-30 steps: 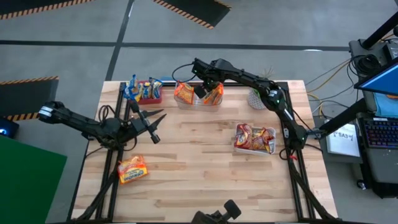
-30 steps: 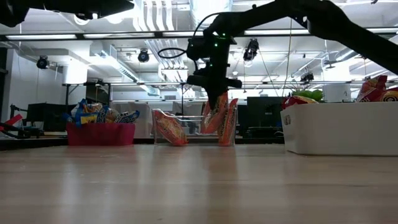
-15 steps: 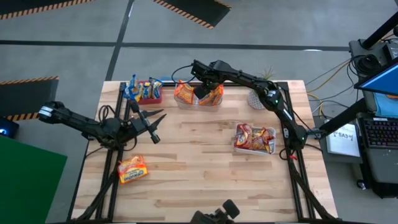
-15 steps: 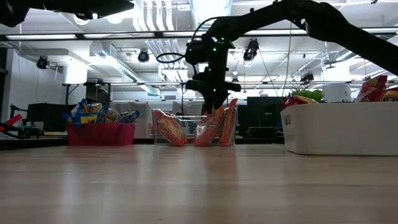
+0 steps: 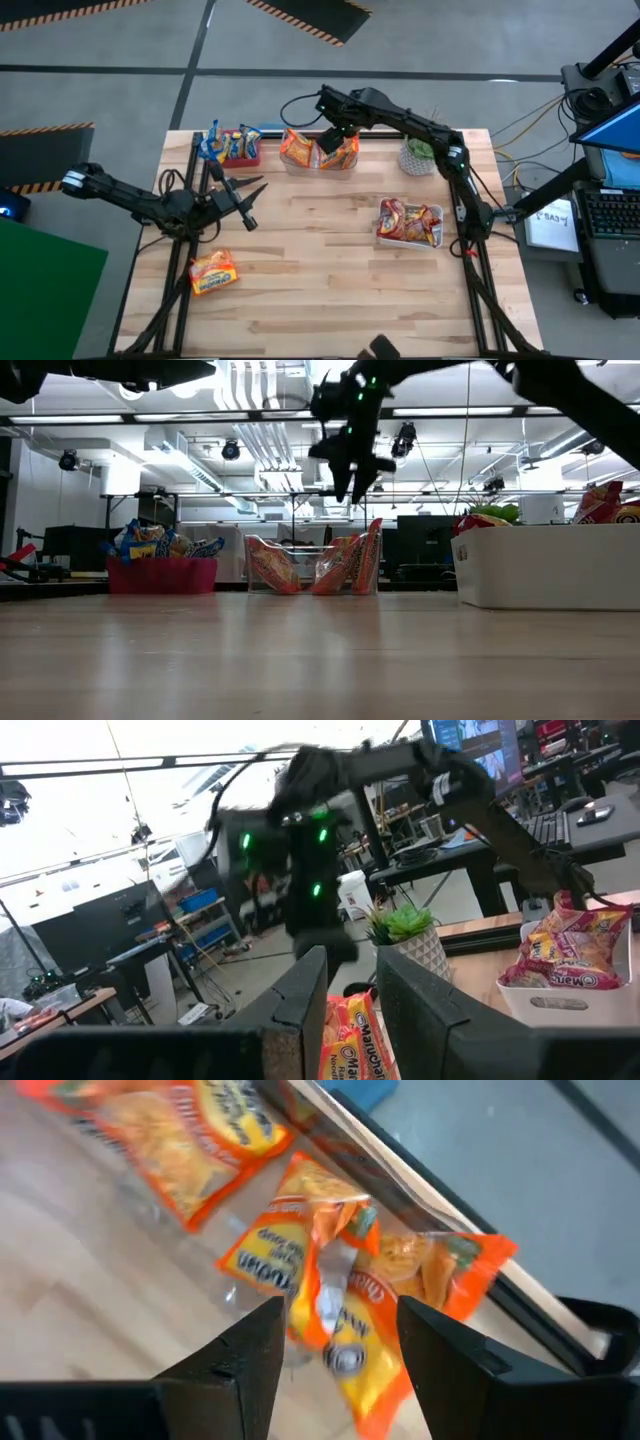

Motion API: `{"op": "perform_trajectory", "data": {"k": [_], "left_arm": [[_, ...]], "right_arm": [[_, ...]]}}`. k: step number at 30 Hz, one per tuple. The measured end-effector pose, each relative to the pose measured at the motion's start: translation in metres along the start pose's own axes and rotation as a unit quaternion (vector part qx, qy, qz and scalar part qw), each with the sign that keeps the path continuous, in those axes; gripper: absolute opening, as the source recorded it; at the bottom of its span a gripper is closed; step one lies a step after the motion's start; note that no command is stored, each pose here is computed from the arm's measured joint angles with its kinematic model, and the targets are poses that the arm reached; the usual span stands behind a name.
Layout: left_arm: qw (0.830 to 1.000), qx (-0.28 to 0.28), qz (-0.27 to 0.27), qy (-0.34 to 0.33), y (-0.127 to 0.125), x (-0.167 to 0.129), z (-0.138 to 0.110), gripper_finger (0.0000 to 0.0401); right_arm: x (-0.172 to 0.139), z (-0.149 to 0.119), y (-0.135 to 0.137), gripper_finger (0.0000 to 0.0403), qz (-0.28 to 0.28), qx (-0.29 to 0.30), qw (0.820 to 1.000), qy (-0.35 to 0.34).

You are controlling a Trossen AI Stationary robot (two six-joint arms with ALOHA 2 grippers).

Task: Sort Maruchan noodles
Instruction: Put the orange noodle pack into the transparent bin

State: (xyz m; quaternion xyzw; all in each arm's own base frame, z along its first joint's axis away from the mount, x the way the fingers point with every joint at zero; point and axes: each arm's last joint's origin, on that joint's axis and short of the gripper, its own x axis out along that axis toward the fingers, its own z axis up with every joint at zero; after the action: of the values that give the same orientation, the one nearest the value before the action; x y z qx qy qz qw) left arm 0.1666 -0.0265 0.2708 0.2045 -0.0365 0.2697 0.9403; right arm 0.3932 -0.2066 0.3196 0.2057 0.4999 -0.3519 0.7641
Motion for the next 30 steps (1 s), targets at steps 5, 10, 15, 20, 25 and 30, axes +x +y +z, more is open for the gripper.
{"op": "perform_trajectory", "data": {"k": [5,10,15,20,25,30], "left_arm": [[1.000,-0.004,0.000,0.000,0.000,0.000,0.000,0.0075],[1.000,-0.007,0.000,0.000,0.000,0.000,0.000,0.0075],[1.000,-0.012,0.000,0.000,0.000,0.000,0.000,0.0075],[1.000,-0.012,-0.002,0.003,-0.001,0.000,-0.001,0.0075],[1.000,-0.011,-0.004,0.005,-0.002,0.001,-0.002,0.0075],[1.000,-0.013,-0.007,0.010,-0.004,0.002,-0.003,0.0075]], "right_arm": [[-0.039,-0.017,0.023,0.0179,0.025,-0.071,0.997,-0.025],[-0.067,-0.046,0.057,0.0172,0.058,-0.141,0.987,-0.054],[-0.083,-0.083,0.091,0.0168,0.107,-0.196,0.969,-0.109],[-0.089,-0.124,0.107,0.0169,0.144,-0.234,0.952,-0.138],[-0.088,-0.161,0.111,0.0164,0.178,-0.259,0.933,-0.175],[-0.082,-0.186,0.106,0.0164,0.212,-0.269,0.909,-0.239]]}}
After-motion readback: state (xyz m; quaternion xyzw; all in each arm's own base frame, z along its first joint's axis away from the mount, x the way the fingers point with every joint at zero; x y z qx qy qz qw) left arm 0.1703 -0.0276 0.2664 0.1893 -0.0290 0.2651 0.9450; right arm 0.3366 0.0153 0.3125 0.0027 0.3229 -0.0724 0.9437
